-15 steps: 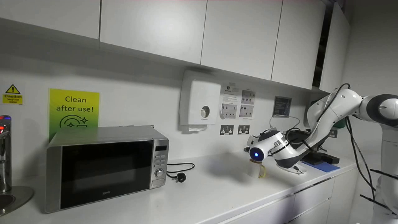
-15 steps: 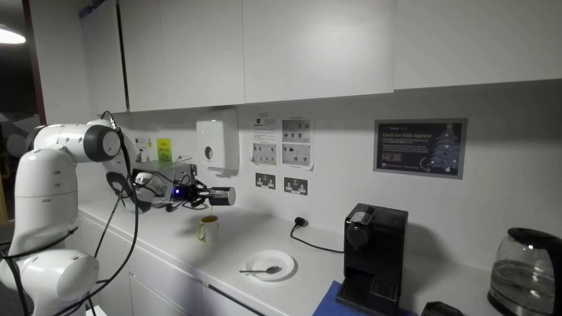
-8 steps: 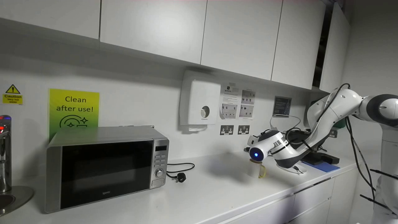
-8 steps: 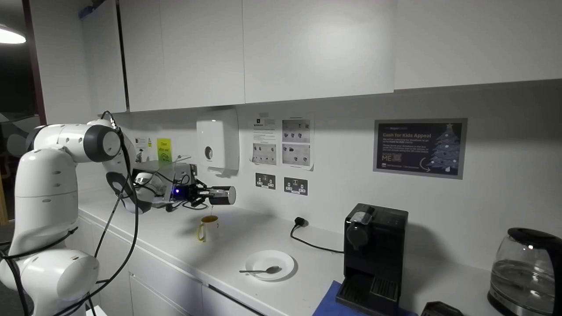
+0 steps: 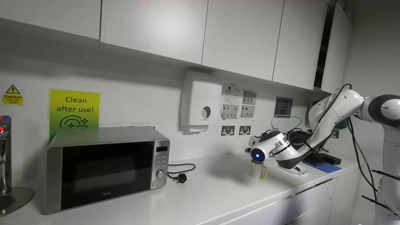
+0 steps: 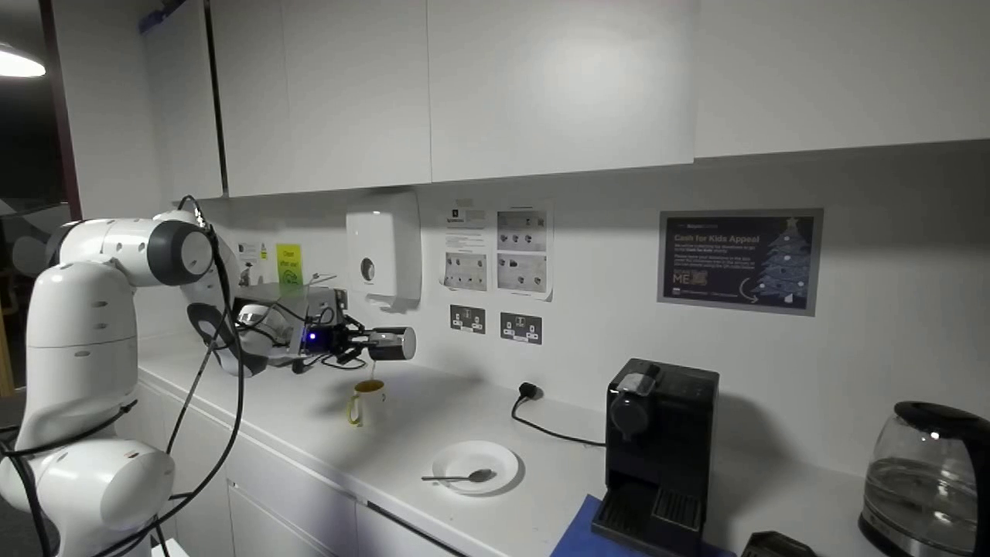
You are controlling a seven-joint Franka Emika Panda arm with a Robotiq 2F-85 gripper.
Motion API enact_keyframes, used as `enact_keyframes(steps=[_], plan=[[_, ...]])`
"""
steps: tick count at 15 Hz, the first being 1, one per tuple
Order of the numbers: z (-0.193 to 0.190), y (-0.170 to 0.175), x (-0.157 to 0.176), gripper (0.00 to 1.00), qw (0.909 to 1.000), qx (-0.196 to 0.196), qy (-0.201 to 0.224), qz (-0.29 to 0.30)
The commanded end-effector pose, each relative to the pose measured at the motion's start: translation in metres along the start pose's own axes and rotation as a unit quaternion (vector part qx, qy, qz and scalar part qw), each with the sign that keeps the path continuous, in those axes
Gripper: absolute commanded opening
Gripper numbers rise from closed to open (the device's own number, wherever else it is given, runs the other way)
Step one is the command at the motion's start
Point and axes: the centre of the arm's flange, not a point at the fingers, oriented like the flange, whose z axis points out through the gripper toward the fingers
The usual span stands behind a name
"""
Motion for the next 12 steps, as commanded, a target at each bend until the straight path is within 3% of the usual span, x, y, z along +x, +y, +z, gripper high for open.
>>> enact_keyframes(steps=[1,12], plan=[[-0.0014,0.0070,-0.0077,0.05,0.9989,-0.036,-0.024,0.016],[-0.0049,0.0070,-0.0082,0.05,0.9986,-0.043,-0.025,0.017]])
